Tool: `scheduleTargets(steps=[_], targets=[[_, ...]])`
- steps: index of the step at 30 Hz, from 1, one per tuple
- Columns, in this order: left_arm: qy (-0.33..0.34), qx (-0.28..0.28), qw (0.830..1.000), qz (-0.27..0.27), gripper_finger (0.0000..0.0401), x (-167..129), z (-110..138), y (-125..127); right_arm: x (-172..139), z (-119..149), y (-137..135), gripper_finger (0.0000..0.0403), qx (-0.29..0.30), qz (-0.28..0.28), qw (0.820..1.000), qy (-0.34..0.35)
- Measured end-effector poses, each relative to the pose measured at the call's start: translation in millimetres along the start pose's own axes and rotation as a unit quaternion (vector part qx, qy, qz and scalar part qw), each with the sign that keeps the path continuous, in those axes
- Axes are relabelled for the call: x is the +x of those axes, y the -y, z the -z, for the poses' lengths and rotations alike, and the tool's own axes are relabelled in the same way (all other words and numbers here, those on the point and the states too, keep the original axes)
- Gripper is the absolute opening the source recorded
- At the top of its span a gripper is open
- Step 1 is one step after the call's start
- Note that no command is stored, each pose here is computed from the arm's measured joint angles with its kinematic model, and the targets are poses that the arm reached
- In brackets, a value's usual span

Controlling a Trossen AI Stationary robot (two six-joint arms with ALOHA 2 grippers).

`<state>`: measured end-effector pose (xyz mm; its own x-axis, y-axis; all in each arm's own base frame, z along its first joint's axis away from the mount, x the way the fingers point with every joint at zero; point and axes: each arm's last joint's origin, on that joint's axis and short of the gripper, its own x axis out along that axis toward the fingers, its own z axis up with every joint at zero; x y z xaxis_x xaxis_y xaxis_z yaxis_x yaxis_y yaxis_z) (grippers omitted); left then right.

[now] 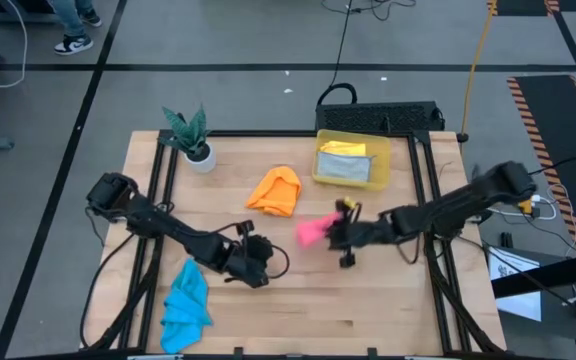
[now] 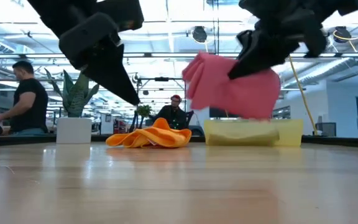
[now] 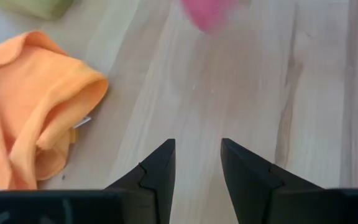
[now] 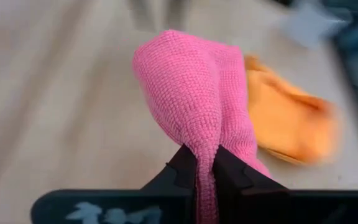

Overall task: Fold microfiber towels
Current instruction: Put the pink kitchen towel into the yellow bin

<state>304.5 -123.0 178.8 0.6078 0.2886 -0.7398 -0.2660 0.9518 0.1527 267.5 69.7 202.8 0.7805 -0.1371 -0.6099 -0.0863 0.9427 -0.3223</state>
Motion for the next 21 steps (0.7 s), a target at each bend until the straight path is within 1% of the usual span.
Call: scheduleTargets(steps=[3, 5, 9, 11, 16, 19, 21], targets=[[0.008, 0.002, 1.0, -0.01, 0.0131, -3, 2, 4, -19, 2, 28, 0.0011, 0.003, 0.08, 0.997, -0.018], [0.011, 0.004, 1.0, -0.011, 0.0131, -5, 3, 6, -30, 6, 50, 0.0011, 0.0, 0.146, 0.989, -0.04], [0.018, 0.006, 1.0, -0.015, 0.0131, -6, 4, 8, -42, 21, 94, 0.001, -0.013, 0.261, 0.959, -0.112], [0.021, 0.007, 1.0, -0.018, 0.0131, -7, 5, 9, -44, 29, 116, 0.001, -0.014, 0.298, 0.943, -0.146], [0.025, 0.007, 0.999, -0.024, 0.0131, -7, 4, 9, -40, 61, 161, 0.001, -0.005, 0.356, 0.91, -0.21], [0.026, 0.007, 0.999, -0.024, 0.0131, -7, 4, 9, -35, 86, 177, 0.0009, -0.002, 0.347, 0.91, -0.227], [0.026, 0.007, 0.999, -0.024, 0.0131, -7, 4, 9, -33, 103, 185, 0.0009, -0.003, 0.351, 0.905, -0.239]])
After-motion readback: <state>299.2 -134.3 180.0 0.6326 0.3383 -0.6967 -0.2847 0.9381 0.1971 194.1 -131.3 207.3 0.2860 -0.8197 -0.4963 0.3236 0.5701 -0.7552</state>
